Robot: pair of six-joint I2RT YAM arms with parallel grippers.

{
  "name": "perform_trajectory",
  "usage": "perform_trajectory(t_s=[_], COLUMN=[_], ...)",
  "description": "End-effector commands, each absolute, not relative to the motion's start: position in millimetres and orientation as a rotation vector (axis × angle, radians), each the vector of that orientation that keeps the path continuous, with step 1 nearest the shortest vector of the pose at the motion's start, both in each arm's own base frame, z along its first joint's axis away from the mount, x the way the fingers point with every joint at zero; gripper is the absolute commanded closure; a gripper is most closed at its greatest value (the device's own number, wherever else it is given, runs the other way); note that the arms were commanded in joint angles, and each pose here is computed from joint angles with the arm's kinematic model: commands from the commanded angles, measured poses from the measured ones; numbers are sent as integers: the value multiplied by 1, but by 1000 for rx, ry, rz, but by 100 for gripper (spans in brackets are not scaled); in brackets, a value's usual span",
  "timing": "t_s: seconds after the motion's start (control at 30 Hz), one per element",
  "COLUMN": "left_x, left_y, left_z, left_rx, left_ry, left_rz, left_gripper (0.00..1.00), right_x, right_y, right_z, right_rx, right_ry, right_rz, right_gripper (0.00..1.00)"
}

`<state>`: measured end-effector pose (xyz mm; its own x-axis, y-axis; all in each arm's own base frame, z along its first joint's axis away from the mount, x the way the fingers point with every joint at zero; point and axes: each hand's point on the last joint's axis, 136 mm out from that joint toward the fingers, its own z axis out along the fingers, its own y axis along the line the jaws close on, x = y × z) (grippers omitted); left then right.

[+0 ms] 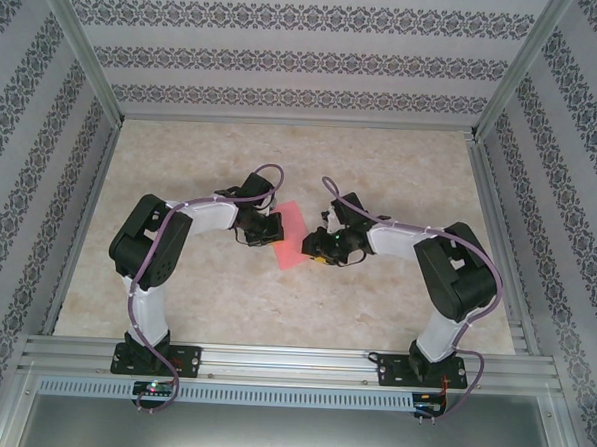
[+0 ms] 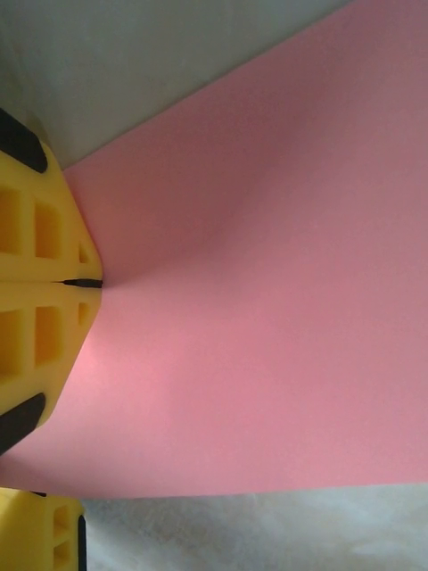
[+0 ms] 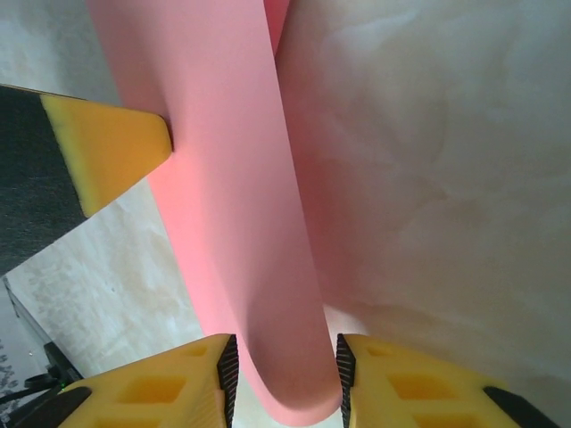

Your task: Fold a paper plane with a square sheet of paper (pick it up from the middle)

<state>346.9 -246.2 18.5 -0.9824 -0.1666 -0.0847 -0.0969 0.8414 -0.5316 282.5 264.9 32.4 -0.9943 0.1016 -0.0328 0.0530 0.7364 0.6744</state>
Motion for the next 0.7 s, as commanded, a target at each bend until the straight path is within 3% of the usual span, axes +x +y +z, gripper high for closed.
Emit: perform_trajectory(t_s=[0.0,0.33,0.67], left_x=[326,327,328], left_y=[-226,-226,-227], left_z=[-11,-13,-7], left_rx=[-221,-175,-115], left_ry=[3005,3015,2993], left_rz=[-645,-626,-637], left_gripper=[93,93,93], right_x=[290,316,300], right_y=[270,277,274], right_z=[47,49,39], right_rx=[165,174,201], right_ry=[2758,2606,2665], right_rz=[1215,1431,1467], right_gripper=[63,62,68])
